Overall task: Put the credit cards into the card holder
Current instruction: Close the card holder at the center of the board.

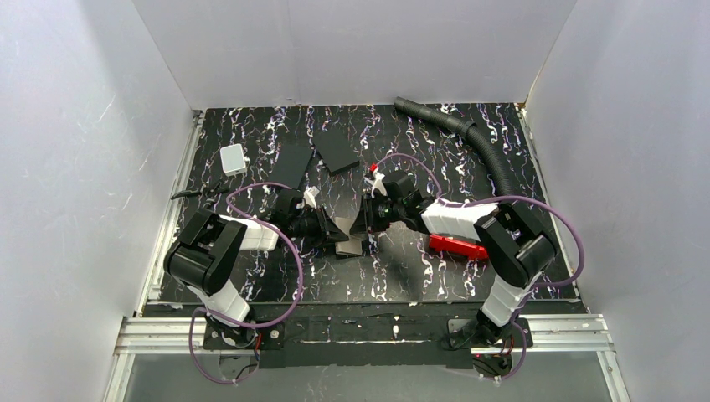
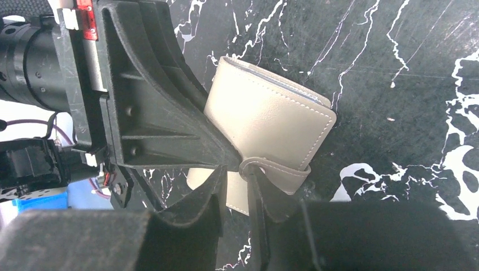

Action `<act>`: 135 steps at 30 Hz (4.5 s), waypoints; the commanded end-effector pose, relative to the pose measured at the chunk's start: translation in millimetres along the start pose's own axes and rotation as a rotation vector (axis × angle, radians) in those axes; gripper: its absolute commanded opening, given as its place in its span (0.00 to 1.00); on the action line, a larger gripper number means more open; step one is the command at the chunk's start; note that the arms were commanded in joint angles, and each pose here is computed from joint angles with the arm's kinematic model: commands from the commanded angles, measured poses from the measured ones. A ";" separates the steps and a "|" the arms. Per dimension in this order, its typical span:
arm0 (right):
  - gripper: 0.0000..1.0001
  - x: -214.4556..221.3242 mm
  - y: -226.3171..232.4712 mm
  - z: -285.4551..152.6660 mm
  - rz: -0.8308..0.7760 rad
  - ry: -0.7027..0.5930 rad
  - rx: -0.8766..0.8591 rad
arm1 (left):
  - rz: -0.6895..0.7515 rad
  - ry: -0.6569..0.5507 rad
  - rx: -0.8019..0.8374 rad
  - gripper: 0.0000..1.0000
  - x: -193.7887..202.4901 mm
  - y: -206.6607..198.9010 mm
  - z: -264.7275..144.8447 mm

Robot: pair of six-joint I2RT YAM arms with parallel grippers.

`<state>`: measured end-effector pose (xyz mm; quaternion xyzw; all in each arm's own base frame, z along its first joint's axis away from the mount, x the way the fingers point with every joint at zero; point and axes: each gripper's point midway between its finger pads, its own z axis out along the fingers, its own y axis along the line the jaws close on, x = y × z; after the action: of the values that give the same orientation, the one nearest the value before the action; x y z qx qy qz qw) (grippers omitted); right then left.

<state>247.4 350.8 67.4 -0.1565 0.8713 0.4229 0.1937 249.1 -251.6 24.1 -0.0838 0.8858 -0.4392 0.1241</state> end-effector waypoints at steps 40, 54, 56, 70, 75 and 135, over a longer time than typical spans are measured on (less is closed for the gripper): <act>0.33 -18.3 -1.0 -4.3 -0.095 -0.031 0.379 | -0.079 0.057 -0.219 0.00 26.8 56.9 2.5; 0.30 -9.6 3.4 14.3 -0.070 0.004 0.304 | -0.070 0.051 -0.213 0.00 23.8 54.4 2.7; 0.27 -6.6 0.6 15.8 -0.070 0.014 0.309 | -0.070 0.052 -0.213 0.00 24.1 54.6 2.6; 0.17 10.5 -13.2 15.4 -0.079 0.064 0.339 | -0.070 0.051 -0.216 0.00 24.7 55.4 2.0; 0.16 16.2 -15.1 12.1 -0.084 0.076 0.339 | -0.069 0.049 -0.215 0.00 24.6 54.8 1.5; 0.14 75.9 -49.8 33.4 -0.140 0.187 0.409 | -0.061 0.051 -0.202 0.30 23.2 44.9 -4.5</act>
<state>245.6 351.9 33.6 -0.1794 0.9183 0.2688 0.2287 248.8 -249.9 21.5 -0.0956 0.8873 -0.4373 0.1108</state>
